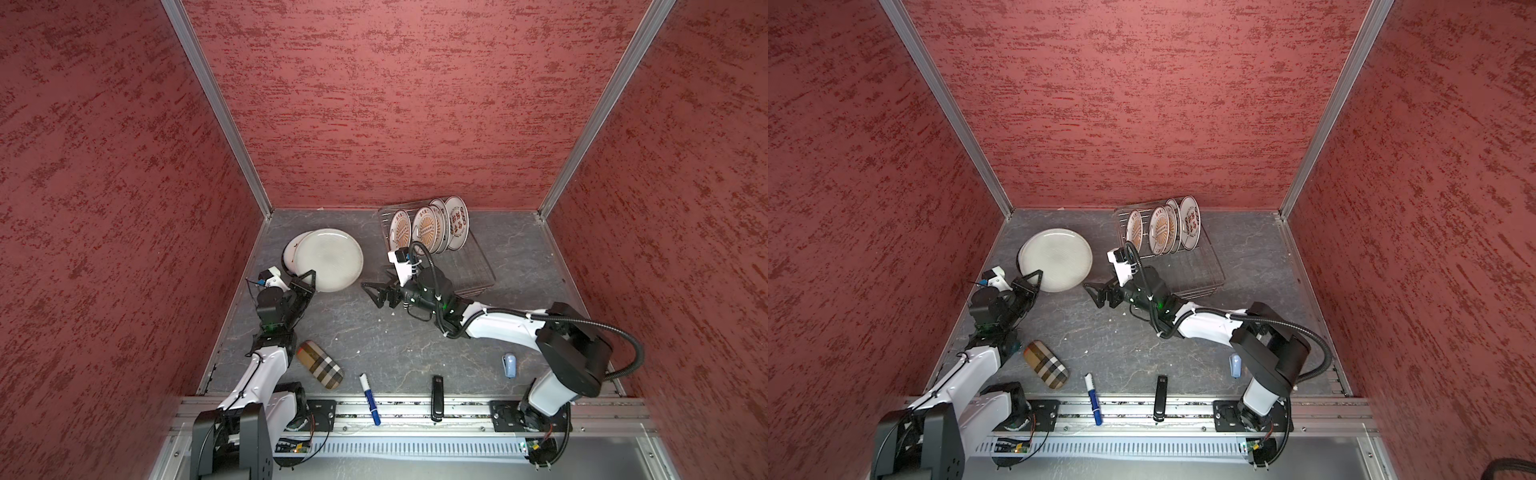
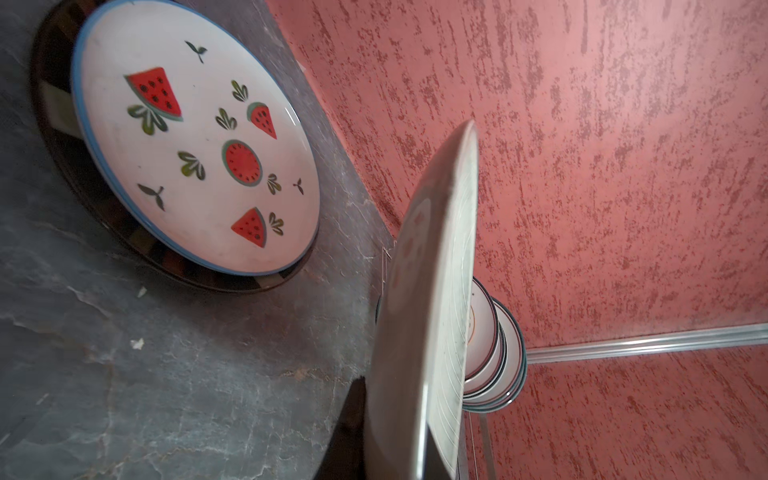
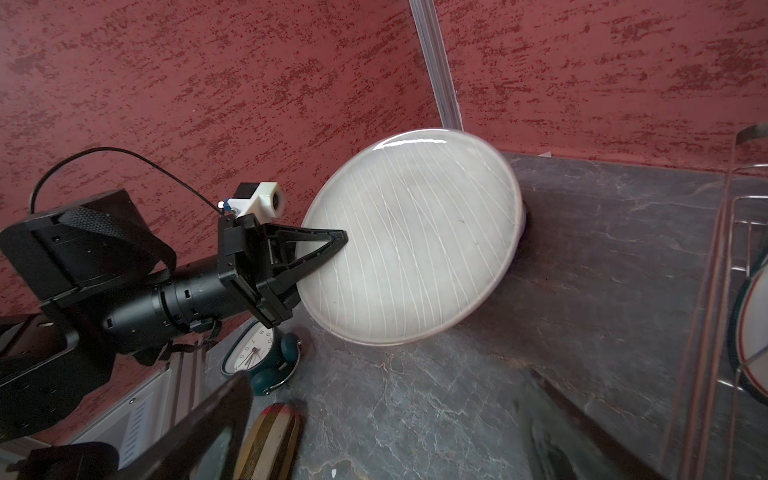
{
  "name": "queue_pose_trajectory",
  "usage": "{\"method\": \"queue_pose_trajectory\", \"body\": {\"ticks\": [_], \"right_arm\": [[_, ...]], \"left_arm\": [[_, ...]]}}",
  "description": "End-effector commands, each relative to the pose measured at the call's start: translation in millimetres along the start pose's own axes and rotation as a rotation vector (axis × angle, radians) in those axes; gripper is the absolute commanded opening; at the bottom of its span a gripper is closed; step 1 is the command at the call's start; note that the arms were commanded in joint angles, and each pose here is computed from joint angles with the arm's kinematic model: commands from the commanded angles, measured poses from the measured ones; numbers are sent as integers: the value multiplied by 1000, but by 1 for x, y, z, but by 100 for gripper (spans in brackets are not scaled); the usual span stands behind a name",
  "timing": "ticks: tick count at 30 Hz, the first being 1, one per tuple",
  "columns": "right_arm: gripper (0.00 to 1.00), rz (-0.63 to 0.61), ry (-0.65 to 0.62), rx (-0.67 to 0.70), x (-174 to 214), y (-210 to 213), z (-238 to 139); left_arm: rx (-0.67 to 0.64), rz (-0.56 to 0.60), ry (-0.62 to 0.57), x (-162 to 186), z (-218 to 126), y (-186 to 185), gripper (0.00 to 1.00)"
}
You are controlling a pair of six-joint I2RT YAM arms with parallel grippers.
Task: Unload the plates from the dish rack
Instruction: 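Lower the white plate onto the watermelon plate with the left gripper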
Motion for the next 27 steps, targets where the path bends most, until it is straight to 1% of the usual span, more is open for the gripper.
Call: {"method": "queue_pose_trajectory", "body": {"ticks": [1,5,12,16,22,27], "right_arm": [[99,-15,-5,8,-5,1,15],[99,-15,17,12,-1,-3,33],[99,-3,56,7,9,-9,61],[99,-2,80,24,17,-16,76],[99,-10,97,68,26,-29,92],[99,-14,115,76,34,-34,101]], "left_arm": [[142,58,-116,-35,-1,-44,0],[58,50,-154,-44,4,-32,0],[-36,44,-215,-61,17,-16,0],[-69,33,-228,-67,28,-7,0],[-127,24,-229,-73,43,7,0],[-160,17,-239,-78,52,14,0]]}}
Point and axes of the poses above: each gripper's point midway between its finger pads, its own z axis out along the fingers, its own y axis along the line the jaws close on, x = y × z, the point moved 2 cm from there along -z, back along the fingers, and after that the axes turned 1 degree about z, right-handed, at the moved point
